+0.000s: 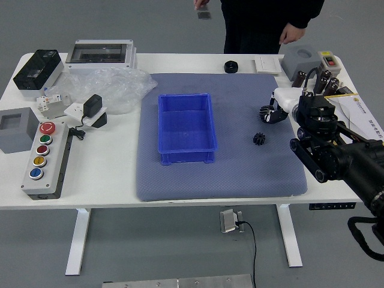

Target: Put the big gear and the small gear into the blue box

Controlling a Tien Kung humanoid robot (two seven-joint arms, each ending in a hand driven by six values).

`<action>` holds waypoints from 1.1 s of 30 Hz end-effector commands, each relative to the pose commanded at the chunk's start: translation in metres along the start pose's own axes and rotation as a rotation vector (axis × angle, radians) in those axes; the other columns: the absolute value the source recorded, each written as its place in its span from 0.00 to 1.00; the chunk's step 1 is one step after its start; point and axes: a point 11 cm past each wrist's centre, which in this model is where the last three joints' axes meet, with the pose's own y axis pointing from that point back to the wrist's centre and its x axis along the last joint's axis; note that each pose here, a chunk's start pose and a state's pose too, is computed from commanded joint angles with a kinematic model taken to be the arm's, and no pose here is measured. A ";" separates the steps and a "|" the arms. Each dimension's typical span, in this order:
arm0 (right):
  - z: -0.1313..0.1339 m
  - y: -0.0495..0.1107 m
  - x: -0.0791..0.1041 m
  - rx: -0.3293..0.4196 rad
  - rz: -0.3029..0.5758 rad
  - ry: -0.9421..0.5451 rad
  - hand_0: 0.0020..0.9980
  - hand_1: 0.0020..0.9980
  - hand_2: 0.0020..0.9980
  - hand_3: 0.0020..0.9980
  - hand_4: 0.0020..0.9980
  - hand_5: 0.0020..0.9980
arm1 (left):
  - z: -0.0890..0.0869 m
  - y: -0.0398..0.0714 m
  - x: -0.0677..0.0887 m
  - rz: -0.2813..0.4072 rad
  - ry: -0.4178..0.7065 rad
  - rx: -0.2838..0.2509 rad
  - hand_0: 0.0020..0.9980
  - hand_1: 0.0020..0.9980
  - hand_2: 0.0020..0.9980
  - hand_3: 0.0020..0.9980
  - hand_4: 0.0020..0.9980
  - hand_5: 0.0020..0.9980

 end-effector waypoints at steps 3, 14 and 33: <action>0.001 0.000 0.002 0.000 0.002 -0.001 0.48 0.44 0.49 0.55 0.56 0.34 | 0.000 0.000 0.000 0.000 0.001 0.001 0.83 0.79 0.78 0.76 0.67 0.36; 0.004 0.000 -0.001 -0.009 -0.012 0.007 0.49 0.44 0.49 0.56 0.52 0.33 | 0.000 0.000 -0.001 -0.002 0.002 0.000 0.83 0.79 0.78 0.76 0.67 0.36; 0.006 0.002 0.004 -0.011 -0.004 0.014 0.50 0.44 0.49 0.55 0.51 0.33 | -0.001 0.000 -0.001 -0.003 0.005 0.001 0.83 0.79 0.78 0.76 0.67 0.36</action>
